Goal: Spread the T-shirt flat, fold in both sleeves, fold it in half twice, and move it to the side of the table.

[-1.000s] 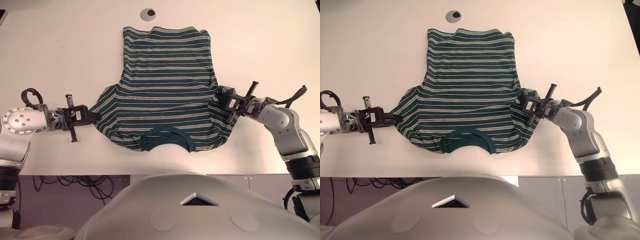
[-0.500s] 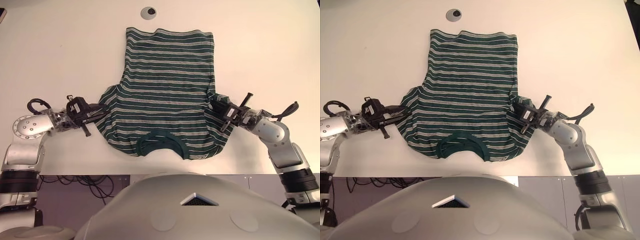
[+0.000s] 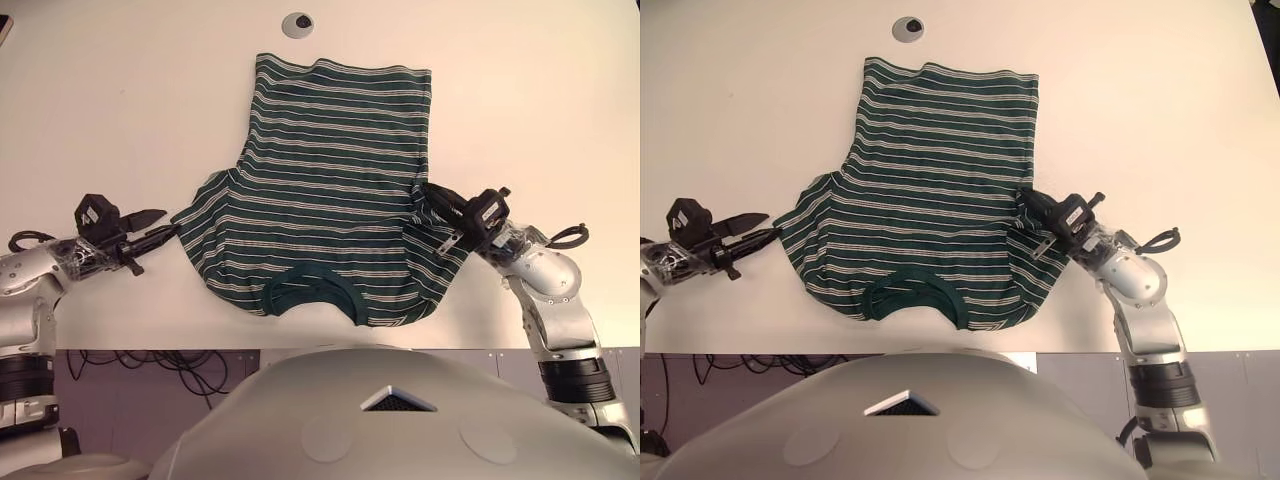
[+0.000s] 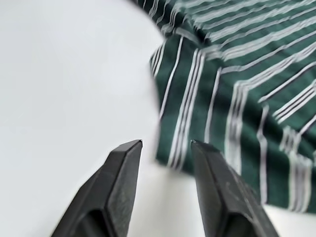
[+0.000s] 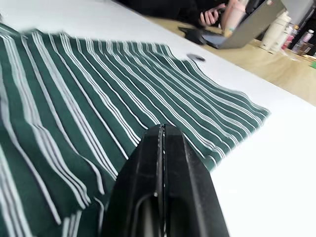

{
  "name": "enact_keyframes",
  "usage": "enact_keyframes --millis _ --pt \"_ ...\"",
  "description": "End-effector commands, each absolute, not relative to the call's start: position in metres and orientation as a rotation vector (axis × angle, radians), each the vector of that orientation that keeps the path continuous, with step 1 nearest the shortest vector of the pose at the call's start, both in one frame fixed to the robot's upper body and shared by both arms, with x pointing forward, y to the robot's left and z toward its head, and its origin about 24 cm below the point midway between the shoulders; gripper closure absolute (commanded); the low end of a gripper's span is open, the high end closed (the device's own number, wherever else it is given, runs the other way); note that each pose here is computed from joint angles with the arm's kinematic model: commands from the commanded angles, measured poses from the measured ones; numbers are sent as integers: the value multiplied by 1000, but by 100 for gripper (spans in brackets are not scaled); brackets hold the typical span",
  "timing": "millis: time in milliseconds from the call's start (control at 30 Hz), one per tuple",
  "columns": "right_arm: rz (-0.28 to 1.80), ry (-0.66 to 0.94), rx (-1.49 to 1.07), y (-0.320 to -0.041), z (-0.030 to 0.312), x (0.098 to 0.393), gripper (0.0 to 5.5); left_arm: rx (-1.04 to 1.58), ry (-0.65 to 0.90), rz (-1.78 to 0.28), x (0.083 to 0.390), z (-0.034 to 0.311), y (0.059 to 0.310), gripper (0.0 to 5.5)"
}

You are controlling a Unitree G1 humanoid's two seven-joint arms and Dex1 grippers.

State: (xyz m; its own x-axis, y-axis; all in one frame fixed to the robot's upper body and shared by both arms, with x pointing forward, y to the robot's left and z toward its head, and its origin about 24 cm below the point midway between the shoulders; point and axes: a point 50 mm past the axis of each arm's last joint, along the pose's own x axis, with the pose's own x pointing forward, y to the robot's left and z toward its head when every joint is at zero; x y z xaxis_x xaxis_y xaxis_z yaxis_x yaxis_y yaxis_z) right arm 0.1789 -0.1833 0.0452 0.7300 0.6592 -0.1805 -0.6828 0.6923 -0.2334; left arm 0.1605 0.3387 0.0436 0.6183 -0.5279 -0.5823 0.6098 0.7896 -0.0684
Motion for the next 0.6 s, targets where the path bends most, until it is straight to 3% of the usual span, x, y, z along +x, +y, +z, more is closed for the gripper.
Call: enact_keyframes --millis 33,200,600 --pt "778 32 -238 -178 55 176 550 145 657 -659 164 44 347 376" --pt "752 48 -253 -178 49 177 550 101 691 -722 159 28 340 376" --pt "733 55 -258 -181 47 180 550 39 661 -793 165 29 330 391"
